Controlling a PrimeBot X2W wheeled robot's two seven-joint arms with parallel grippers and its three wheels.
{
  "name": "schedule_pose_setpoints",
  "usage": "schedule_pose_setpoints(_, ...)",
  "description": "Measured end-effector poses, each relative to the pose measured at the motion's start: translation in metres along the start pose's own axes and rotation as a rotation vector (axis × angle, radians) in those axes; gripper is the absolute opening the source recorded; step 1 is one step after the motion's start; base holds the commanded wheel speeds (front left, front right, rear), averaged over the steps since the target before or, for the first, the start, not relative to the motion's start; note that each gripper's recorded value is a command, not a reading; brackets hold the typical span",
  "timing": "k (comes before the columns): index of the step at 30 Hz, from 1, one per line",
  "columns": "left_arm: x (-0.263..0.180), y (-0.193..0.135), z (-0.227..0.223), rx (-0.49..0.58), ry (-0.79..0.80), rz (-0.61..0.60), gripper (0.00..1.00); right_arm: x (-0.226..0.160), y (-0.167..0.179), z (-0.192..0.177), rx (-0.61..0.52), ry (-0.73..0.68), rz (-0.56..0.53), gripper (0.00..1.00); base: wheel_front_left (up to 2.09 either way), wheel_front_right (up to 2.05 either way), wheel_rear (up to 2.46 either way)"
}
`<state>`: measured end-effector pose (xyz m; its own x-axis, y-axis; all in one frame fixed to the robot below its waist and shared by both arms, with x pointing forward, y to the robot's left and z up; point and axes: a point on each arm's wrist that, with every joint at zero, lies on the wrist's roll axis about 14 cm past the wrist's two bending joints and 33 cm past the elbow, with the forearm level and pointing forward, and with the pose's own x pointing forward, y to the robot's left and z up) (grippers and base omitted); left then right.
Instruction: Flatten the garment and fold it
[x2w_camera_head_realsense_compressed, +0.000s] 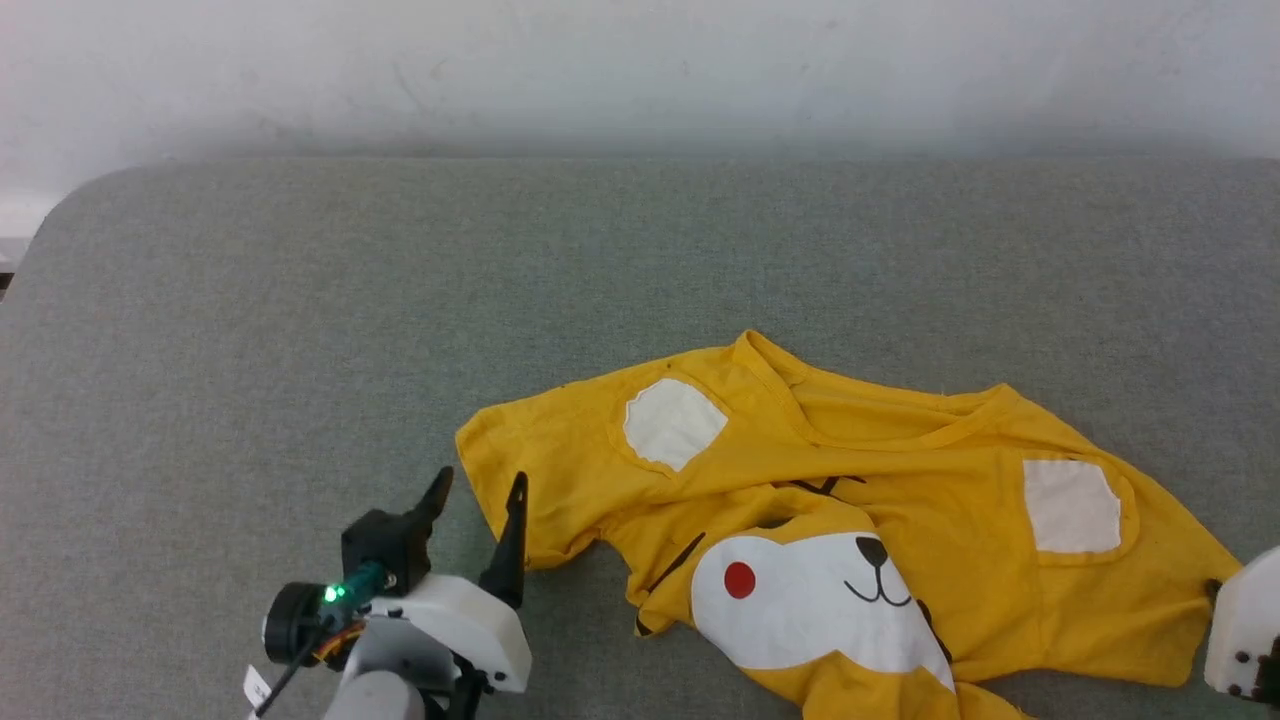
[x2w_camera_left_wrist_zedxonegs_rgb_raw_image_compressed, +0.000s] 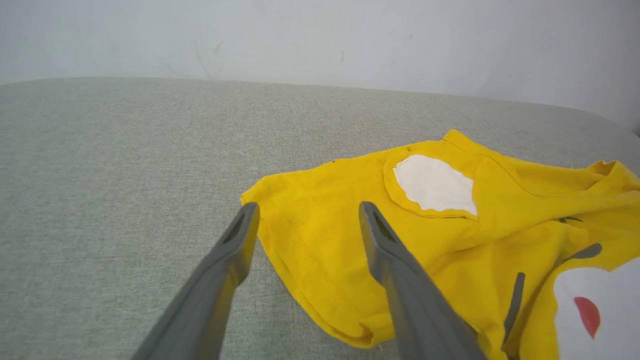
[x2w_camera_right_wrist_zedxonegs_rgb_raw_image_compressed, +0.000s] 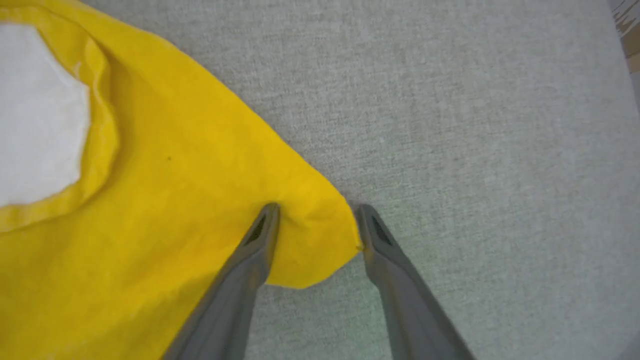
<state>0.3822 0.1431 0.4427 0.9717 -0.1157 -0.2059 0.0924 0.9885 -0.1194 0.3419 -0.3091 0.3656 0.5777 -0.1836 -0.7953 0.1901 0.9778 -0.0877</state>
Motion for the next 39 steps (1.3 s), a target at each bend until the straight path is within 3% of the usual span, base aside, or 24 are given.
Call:
schedule_pose_setpoints(9, 0.031, 0.010, 0.025, 0.167, 0.064, -0.106, 1.00, -0.006, 0.009, 0.014, -0.020, -0.096, 0.038, 0.00, 0.00, 0.00, 0.00)
schedule_pose_setpoints(17, 0.050, 0.021, -0.014, 0.302, 0.438, -0.174, 1.00, -0.020, 0.013, 0.033, -0.029, -0.176, 0.052, 0.00, 0.00, 0.00, 0.00)
schedule_pose_setpoints(29, 0.071, 0.034, -0.038, 0.382, 0.588, -0.193, 1.00, -0.018, 0.018, 0.032, -0.039, -0.160, 0.057, 0.00, 0.00, 0.00, 0.00)
schedule_pose_setpoints(30, 0.072, 0.033, -0.040, 0.386, 0.602, -0.197, 0.60, -0.017, 0.017, 0.031, -0.040, -0.157, 0.056, 0.00, 0.00, 0.00, 0.00)
schedule_pose_setpoints(31, 0.072, 0.032, -0.043, 0.383, 0.616, -0.206, 0.00, -0.017, 0.017, 0.031, -0.042, -0.155, 0.056, 0.00, 0.00, 0.00, 0.00)
schedule_pose_setpoints(39, 0.071, 0.014, -0.039, 0.314, 0.572, -0.260, 0.00, -0.021, 0.010, 0.036, -0.065, -0.167, 0.043, 0.00, 0.00, 0.00, 0.00)
